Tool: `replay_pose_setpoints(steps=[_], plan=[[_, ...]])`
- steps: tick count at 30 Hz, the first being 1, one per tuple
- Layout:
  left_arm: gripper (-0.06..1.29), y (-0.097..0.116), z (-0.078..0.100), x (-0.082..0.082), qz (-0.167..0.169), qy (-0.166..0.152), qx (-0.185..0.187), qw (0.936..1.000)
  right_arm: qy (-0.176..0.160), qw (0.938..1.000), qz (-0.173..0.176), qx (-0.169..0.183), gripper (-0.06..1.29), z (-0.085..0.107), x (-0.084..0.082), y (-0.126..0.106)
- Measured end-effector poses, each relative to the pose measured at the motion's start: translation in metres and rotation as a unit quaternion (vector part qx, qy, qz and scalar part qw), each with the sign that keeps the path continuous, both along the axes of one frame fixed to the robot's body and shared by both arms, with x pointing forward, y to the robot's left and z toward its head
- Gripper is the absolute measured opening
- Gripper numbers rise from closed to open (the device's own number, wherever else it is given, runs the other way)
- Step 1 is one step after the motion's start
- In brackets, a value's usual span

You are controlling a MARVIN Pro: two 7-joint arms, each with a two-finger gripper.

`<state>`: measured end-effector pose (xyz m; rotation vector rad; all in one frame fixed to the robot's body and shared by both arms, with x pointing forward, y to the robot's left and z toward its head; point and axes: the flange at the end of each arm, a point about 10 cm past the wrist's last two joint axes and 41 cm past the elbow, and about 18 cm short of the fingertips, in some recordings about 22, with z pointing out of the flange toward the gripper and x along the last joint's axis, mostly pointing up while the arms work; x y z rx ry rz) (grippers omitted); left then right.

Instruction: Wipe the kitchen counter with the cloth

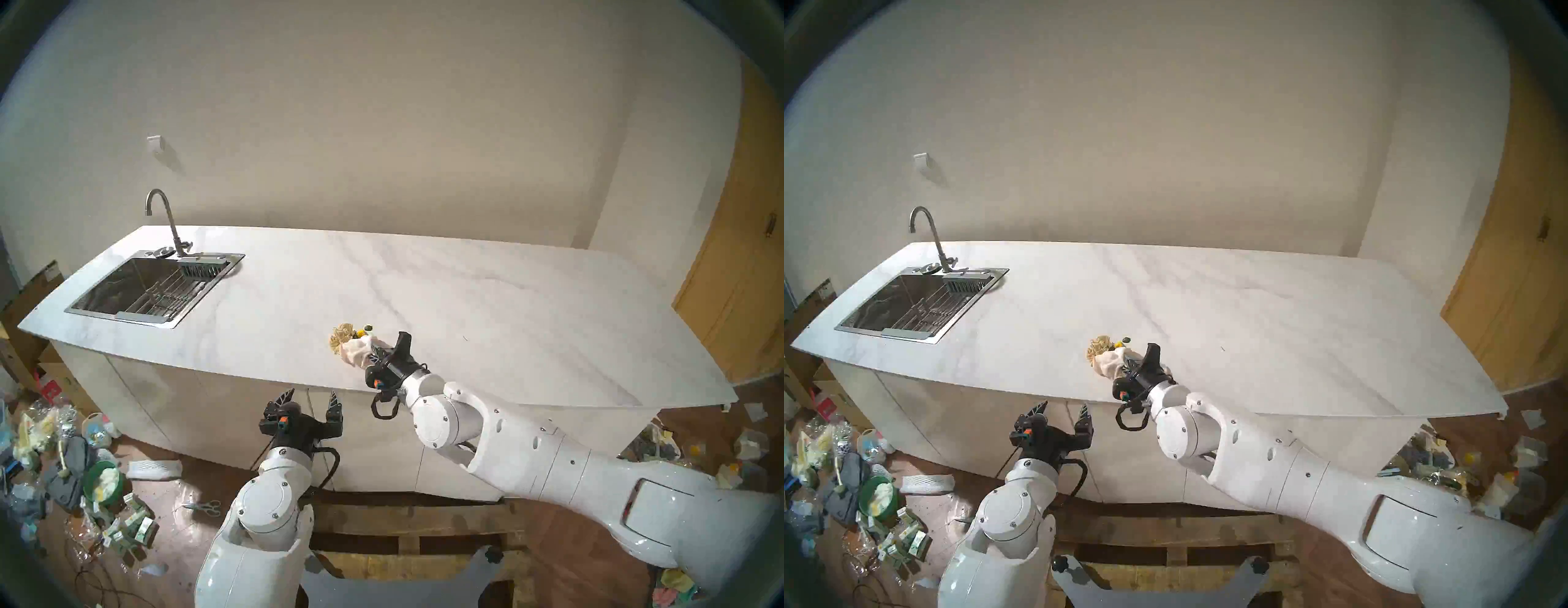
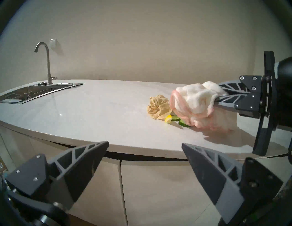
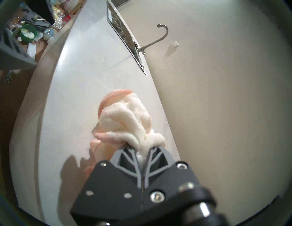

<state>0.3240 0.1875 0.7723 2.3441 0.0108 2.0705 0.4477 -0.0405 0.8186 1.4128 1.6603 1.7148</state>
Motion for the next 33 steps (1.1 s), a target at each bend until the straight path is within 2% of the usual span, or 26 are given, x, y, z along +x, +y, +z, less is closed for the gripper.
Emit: replay_pose_setpoints(steps=[5, 11, 16, 20, 27, 33], plan=[[1.26, 0.0, 0.0, 0.0, 0.0, 0.0, 0.0, 1.0, -0.004, 0.9997, -0.022, -0.007, -0.02, 0.006, 0.005, -0.027], [1.26, 0.0, 0.0, 0.0, 0.0, 0.0, 0.0, 1.0, -0.036, 0.9959, -0.08, 0.025, -0.02, 0.024, 0.019, -0.058], [1.26, 0.0, 0.0, 0.0, 0.0, 0.0, 0.0, 1.0, -0.057, 0.9885, -0.128, 0.058, -0.02, 0.036, 0.028, -0.078], [1.26, 0.0, 0.0, 0.0, 0.0, 0.0, 0.0, 1.0, -0.065, 0.9823, -0.162, 0.068, -0.02, 0.038, 0.036, -0.091], [1.26, 0.0, 0.0, 0.0, 0.0, 0.0, 0.0, 1.0, -0.073, 0.9737, -0.208, 0.058, -0.02, 0.032, 0.051, -0.115], [1.26, 0.0, 0.0, 0.0, 0.0, 0.0, 0.0, 1.0, -0.087, 0.9626, -0.252, 0.046, -0.02, 0.03, 0.068, -0.144]])
